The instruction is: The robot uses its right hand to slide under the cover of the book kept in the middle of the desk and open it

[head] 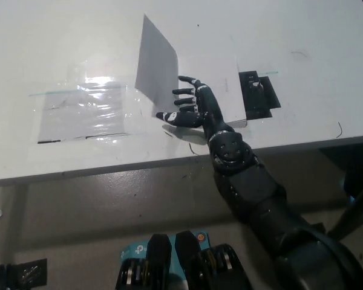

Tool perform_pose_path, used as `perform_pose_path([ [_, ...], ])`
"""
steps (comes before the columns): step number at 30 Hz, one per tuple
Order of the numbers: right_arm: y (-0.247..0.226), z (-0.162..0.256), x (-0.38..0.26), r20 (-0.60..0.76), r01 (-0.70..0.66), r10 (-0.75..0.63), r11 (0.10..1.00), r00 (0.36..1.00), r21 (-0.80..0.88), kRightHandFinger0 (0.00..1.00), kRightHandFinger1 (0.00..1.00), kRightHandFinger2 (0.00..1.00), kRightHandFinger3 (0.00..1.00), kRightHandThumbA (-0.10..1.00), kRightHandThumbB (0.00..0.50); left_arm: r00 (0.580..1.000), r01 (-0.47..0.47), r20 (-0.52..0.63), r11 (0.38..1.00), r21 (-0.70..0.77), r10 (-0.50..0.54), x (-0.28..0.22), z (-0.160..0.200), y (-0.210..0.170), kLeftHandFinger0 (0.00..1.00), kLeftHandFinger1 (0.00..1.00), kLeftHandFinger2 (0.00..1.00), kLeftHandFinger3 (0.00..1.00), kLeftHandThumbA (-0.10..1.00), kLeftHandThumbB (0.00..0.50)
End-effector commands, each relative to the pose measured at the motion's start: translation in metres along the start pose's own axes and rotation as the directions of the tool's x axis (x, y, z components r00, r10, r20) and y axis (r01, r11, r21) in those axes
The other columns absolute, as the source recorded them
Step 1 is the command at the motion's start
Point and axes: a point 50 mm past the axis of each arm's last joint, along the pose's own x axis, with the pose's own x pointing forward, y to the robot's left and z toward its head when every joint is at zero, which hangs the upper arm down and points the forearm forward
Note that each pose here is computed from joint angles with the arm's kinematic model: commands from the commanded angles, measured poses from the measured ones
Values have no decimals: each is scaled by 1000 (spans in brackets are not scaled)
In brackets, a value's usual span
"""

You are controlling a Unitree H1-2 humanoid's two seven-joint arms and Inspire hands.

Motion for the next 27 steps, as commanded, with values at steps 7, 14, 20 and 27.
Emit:
perform_pose_path([
  [7,49,59,2,190,-149,229,921,955,-359,526,539,699,890,1000,171,998,50,47,998,41,-52,2,19,-29,1000,998,1000,1000,1000,31],
  [14,50,83,4,219,-143,319,807,922,-573,563,587,625,701,1000,228,998,33,54,999,33,-35,2,24,-38,1000,981,1000,997,1000,33],
  [20,39,82,5,164,-148,345,719,924,-679,433,461,489,541,1000,269,998,28,53,999,41,-30,4,24,-34,1000,946,964,1000,1000,42],
  [27,18,69,6,108,-162,332,687,937,-709,577,633,638,439,1000,252,998,35,44,999,30,-37,1,20,-32,1000,980,1000,1000,1000,38],
])
